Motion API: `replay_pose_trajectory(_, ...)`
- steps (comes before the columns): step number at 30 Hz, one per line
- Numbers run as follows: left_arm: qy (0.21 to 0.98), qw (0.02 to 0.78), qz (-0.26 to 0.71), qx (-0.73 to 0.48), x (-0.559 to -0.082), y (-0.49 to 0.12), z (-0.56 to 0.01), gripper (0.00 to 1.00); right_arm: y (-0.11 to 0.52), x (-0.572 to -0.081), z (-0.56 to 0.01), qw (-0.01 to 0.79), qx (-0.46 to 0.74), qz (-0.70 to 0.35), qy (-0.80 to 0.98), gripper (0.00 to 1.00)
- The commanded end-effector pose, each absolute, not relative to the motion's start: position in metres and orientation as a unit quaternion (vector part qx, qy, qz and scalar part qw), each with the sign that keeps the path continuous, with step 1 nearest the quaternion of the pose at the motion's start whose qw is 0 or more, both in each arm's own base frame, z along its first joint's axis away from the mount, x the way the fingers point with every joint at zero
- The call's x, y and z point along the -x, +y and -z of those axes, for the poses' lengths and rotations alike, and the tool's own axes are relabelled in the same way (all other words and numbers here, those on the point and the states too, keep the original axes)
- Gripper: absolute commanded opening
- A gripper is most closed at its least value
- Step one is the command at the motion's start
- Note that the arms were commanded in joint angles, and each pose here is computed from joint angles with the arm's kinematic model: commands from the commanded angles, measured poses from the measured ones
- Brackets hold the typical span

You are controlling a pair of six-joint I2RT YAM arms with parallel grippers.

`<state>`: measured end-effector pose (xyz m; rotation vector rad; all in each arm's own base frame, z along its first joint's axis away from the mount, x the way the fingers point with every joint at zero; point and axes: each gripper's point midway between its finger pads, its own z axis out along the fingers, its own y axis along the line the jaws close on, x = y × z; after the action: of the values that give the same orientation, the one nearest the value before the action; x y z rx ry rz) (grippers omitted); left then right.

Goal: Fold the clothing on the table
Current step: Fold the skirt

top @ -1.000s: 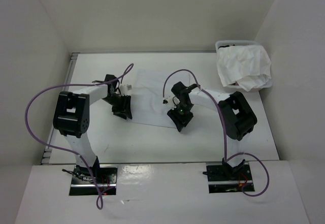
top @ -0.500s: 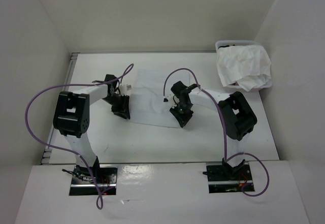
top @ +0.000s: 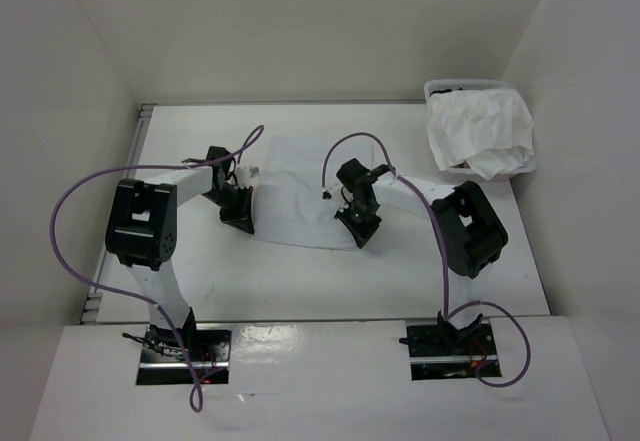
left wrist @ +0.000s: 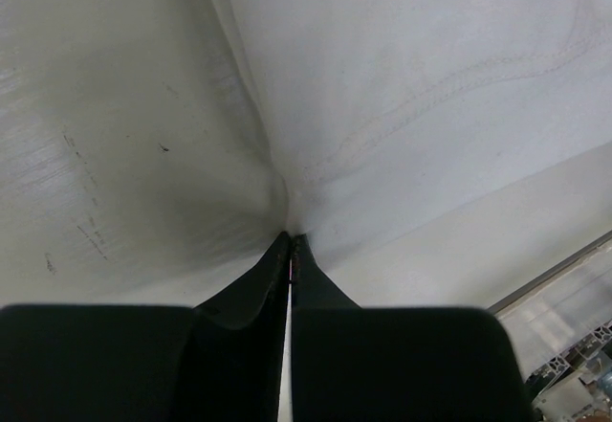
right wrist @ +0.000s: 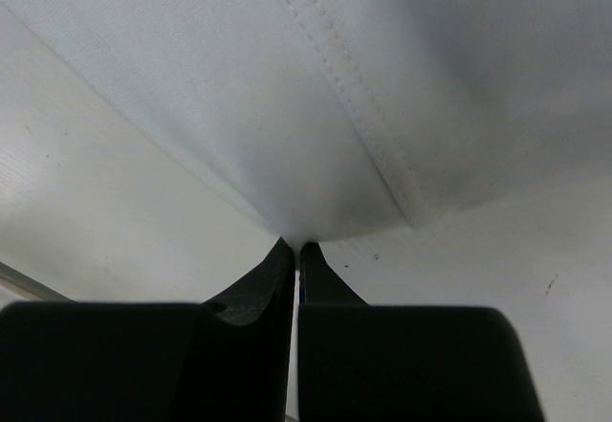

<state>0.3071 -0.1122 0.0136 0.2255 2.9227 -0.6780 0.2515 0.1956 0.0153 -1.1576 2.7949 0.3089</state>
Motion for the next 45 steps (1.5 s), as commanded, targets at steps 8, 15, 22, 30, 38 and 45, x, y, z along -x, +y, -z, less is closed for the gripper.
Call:
replay_pose_trajectory(8,0.964,0.124,0.201,-0.124,-0.321,-0.103,-0.046,0.0,0.2,-0.261,-0.071,0.125,0.399,-0.098,0.903,0.0)
replay_pose_trajectory(15,0.953,0.15,0.213,-0.154,-0.314,-0.108,-0.075,0.0,0.2,-0.249,-0.084,0.116,0.409,-0.116,0.898,0.0)
replay_pose_trajectory(22,0.939,0.171,0.227,-0.191,-0.305,-0.115,-0.101,0.0,0.204,-0.229,-0.1,0.113,0.437,-0.137,0.882,0.0)
replay_pose_trajectory(30,0.923,0.235,0.227,-0.206,-0.342,-0.121,-0.148,0.0,0.206,-0.267,-0.147,0.202,0.435,-0.101,0.872,0.0)
replay_pose_trajectory(38,0.92,0.26,0.219,-0.195,-0.396,-0.126,-0.153,0.0,0.175,-0.334,-0.161,0.27,0.37,-0.072,0.886,0.0)
replay_pose_trajectory(45,0.922,0.275,0.203,-0.181,-0.444,-0.127,-0.143,0.0,0.151,-0.381,-0.159,0.309,0.332,-0.046,0.89,0.0)
